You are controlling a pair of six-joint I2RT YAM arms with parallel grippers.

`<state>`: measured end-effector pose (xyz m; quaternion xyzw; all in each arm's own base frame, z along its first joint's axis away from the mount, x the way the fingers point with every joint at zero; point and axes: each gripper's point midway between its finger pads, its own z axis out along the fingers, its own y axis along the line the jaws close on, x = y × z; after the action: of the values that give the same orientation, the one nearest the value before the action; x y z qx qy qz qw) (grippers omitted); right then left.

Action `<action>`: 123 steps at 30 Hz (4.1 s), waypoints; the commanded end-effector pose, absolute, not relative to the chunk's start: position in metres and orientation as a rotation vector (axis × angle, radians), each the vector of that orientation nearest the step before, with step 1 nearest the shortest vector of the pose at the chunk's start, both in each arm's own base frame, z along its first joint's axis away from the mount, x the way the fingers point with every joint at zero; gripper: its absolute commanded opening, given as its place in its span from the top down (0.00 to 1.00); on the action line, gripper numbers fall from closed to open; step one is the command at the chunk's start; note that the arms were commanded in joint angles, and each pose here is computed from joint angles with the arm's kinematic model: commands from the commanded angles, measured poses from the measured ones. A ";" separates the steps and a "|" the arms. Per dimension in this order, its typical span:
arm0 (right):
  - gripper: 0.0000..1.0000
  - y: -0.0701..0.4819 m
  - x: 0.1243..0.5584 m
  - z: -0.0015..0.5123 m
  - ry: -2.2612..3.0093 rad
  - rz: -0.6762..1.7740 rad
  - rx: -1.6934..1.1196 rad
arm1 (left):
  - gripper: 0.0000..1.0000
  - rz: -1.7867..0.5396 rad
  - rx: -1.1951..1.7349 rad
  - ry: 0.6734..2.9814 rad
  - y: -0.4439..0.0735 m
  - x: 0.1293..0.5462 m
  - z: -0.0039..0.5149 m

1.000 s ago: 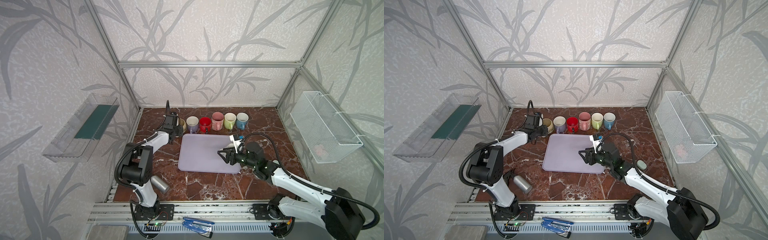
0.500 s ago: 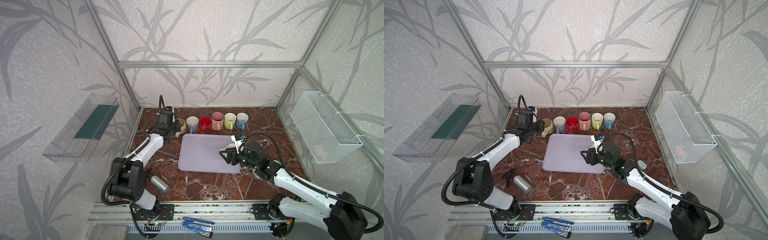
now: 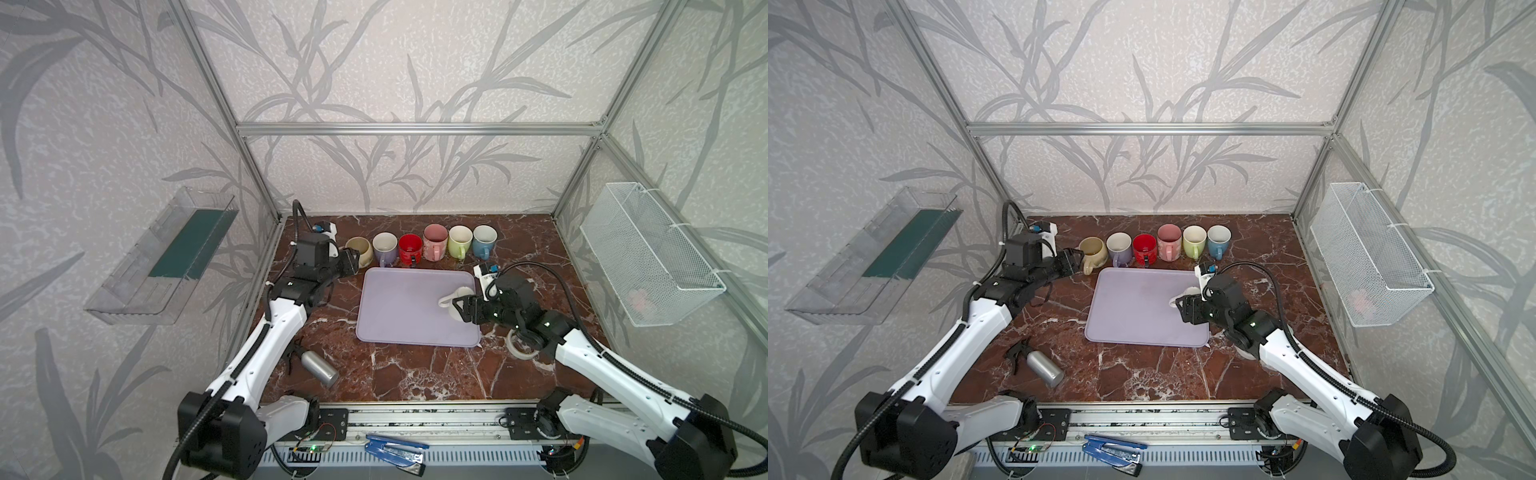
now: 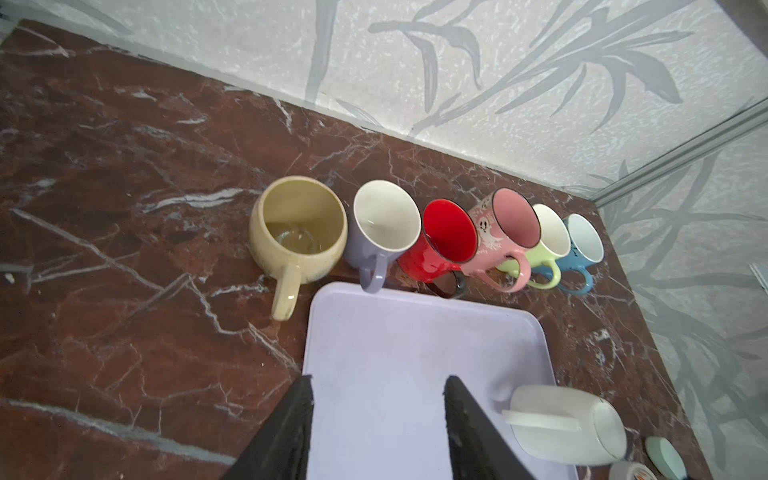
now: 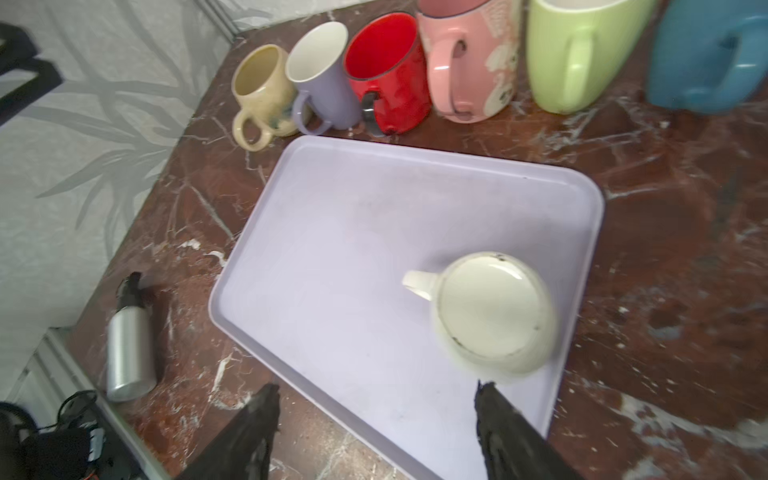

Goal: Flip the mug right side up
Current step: 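Open the left gripper and draw it back from the cream mug, then move the right gripper over the upside-down white mug on the tray, then lower the right gripper onto the white mug's handle and close it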

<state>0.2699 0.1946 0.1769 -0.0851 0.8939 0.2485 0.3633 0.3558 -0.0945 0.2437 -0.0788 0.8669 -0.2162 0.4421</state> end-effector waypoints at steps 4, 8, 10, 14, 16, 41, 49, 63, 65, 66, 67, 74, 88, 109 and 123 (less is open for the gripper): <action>0.23 0.188 0.279 0.190 2.407 0.474 -0.341 | 0.50 -0.596 -0.210 2.199 -0.093 0.306 0.231; 0.23 0.192 0.285 0.192 2.466 0.387 -0.423 | 0.49 -0.562 -0.195 2.193 -0.085 0.283 0.227; 0.23 0.196 0.289 0.194 2.486 0.332 -0.471 | 0.48 -0.544 -0.175 2.190 -0.082 0.273 0.226; 0.23 0.204 0.298 0.195 2.519 0.242 -0.553 | 0.46 -0.520 -0.144 2.186 -0.079 0.261 0.225; 0.23 0.210 0.303 0.196 2.536 0.194 -0.599 | 0.45 -0.527 -0.131 2.187 -0.080 0.259 0.225; 0.24 0.246 0.331 0.122 2.737 -0.260 -0.920 | 0.16 -0.528 -0.110 2.223 -0.086 0.257 0.219; 0.25 0.249 0.329 0.101 2.769 -0.336 -0.984 | 0.16 -0.527 -0.110 2.232 -0.086 0.258 0.217; 0.26 0.260 0.317 0.079 2.827 -0.272 -1.020 | 0.16 -0.526 -0.110 2.232 -0.086 0.258 0.216; 0.26 0.263 0.314 0.076 2.829 -0.264 -1.029 | 0.16 -0.525 -0.111 2.234 -0.086 0.258 0.215; 0.26 0.264 0.312 0.075 2.830 -0.264 -1.036 | 0.16 -0.525 -0.111 2.233 -0.086 0.258 0.216; 0.26 0.264 0.311 0.074 2.831 -0.266 -1.042 | 0.16 -0.525 -0.110 2.233 -0.086 0.258 0.215; 0.27 0.270 0.300 0.072 2.834 -0.251 -1.077 | 0.16 -0.522 -0.110 2.230 -0.086 0.257 0.217; 0.28 0.277 0.306 0.094 2.763 -0.244 -1.067 | 0.16 -0.526 -0.111 2.233 -0.086 0.257 0.215; 0.28 0.265 0.324 0.055 2.857 -0.304 -1.073 | 0.16 -0.522 -0.112 2.240 -0.086 0.258 0.213; 0.28 0.263 0.296 0.063 2.862 -0.238 -1.077 | 0.16 -0.522 -0.113 2.244 -0.086 0.258 0.212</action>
<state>0.3040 0.2617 0.0411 -0.3563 0.9294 -0.0941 0.0225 0.2597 -0.0866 0.2156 -0.0513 0.8856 -0.2141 0.4090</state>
